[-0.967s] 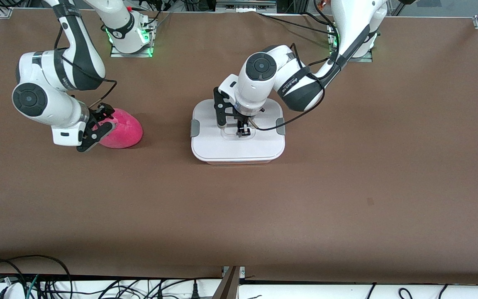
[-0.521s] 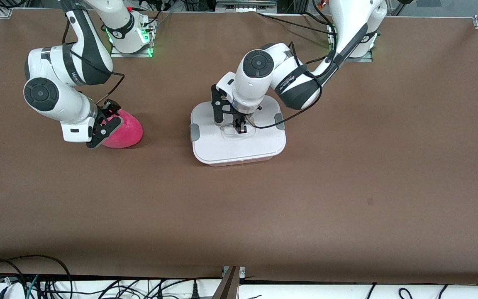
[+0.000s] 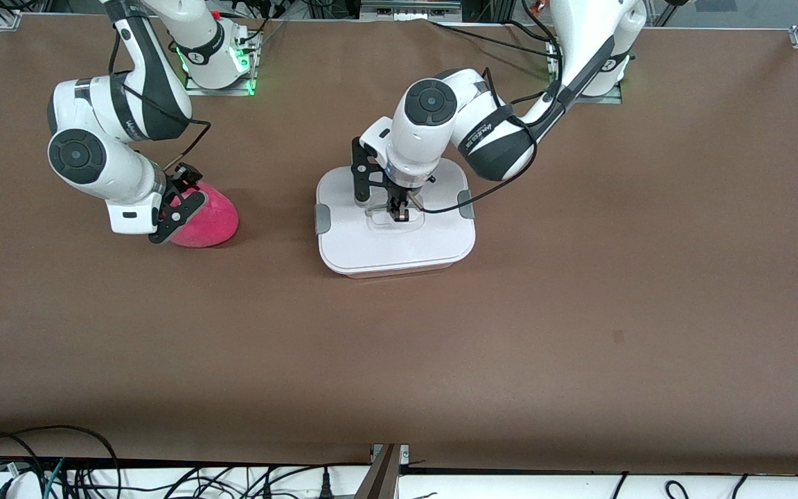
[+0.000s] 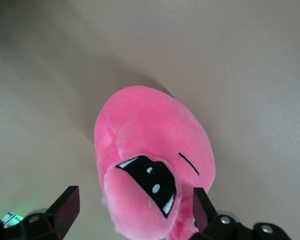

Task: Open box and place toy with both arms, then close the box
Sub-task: 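Lift the white lid off the tub and set it beside with the left gripper, then lift the pink plush with the right gripper and carry it over the tub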

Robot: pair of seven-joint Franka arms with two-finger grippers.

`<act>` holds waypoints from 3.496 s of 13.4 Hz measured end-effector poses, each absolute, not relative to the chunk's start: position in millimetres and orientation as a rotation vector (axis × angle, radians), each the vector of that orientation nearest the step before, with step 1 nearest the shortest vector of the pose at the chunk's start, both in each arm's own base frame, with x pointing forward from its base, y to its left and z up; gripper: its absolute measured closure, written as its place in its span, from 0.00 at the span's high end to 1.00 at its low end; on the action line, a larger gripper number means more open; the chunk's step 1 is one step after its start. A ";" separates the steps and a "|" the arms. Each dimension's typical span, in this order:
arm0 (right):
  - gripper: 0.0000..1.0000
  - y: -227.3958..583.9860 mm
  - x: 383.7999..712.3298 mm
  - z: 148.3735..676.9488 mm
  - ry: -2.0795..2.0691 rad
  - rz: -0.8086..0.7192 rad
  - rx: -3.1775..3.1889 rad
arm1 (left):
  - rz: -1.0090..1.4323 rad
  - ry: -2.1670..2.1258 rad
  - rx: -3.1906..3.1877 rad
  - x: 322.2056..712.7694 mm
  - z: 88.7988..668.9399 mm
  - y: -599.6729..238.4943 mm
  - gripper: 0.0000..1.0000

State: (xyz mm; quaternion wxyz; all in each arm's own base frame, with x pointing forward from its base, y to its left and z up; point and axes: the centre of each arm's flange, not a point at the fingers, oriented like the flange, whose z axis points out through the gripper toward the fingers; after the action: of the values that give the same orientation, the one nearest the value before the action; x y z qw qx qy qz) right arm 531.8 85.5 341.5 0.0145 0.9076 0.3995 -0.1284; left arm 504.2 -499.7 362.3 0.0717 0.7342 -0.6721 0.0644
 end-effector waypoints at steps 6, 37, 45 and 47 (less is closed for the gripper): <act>0.59 85.5 529.9 336.1 1.249 -0.387 2.823 | 0.168 -2.106 2.172 503.4 391.8 -492.3 0.07; 0.14 406.7 475.1 548.0 0.588 -0.036 3.128 | -0.058 -2.011 2.017 667.3 375.2 87.6 0.07; 0.13 474.7 467.2 525.7 0.493 0.098 3.255 | -0.043 -2.003 1.998 669.3 356.5 97.0 0.07; 0.13 488.9 466.5 514.3 0.520 0.123 3.277 | -0.042 -2.004 1.997 669.4 356.6 96.9 0.07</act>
State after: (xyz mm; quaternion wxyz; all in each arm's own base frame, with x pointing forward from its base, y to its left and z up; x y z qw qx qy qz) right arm 466.5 488.9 514.3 -0.0893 0.9830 0.1559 0.0370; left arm 669.4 96.9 356.6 0.1554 0.6973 -0.6996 -0.0148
